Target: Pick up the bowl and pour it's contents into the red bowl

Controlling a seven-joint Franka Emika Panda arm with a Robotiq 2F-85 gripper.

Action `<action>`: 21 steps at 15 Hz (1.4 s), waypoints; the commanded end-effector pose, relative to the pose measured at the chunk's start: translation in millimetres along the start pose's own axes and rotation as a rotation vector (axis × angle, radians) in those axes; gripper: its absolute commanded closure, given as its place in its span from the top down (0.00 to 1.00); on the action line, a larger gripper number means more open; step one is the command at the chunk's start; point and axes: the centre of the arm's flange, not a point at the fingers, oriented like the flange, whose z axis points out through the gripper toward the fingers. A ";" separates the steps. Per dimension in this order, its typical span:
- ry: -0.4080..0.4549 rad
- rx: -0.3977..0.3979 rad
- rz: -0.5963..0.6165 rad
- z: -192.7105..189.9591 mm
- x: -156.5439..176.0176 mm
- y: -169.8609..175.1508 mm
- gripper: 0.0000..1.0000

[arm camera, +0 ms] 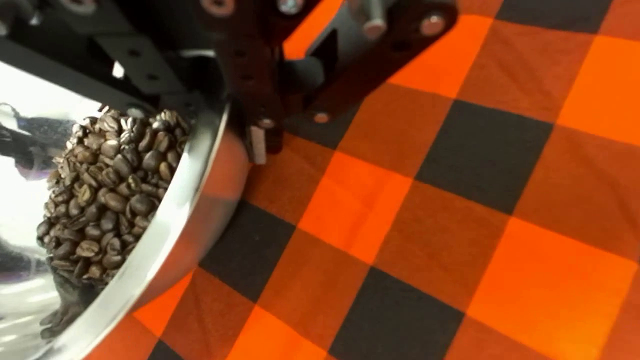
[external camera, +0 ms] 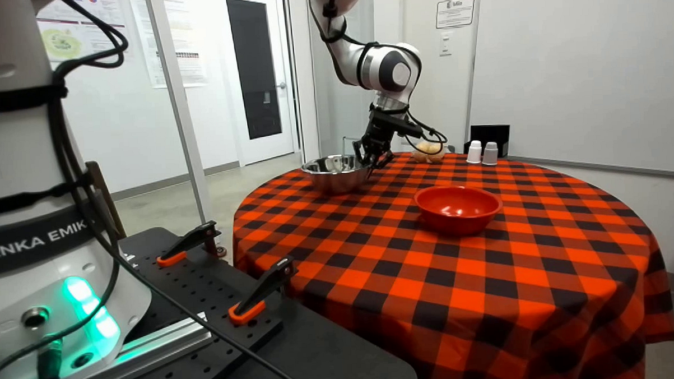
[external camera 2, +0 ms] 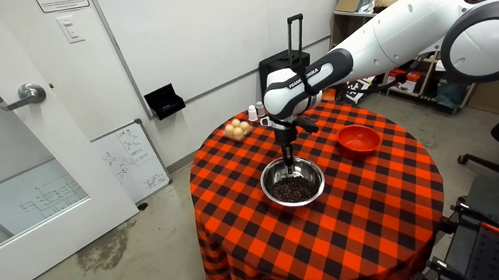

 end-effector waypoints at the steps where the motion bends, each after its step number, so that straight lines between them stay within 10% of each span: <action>1: 0.078 0.022 0.092 -17.3 -19.5 -10.0 0.02; 14: 0.309 0.050 0.214 -101.8 -104.5 -76.2 0.02; 21: 0.343 -0.144 0.351 -147.1 -197.3 -105.3 0.02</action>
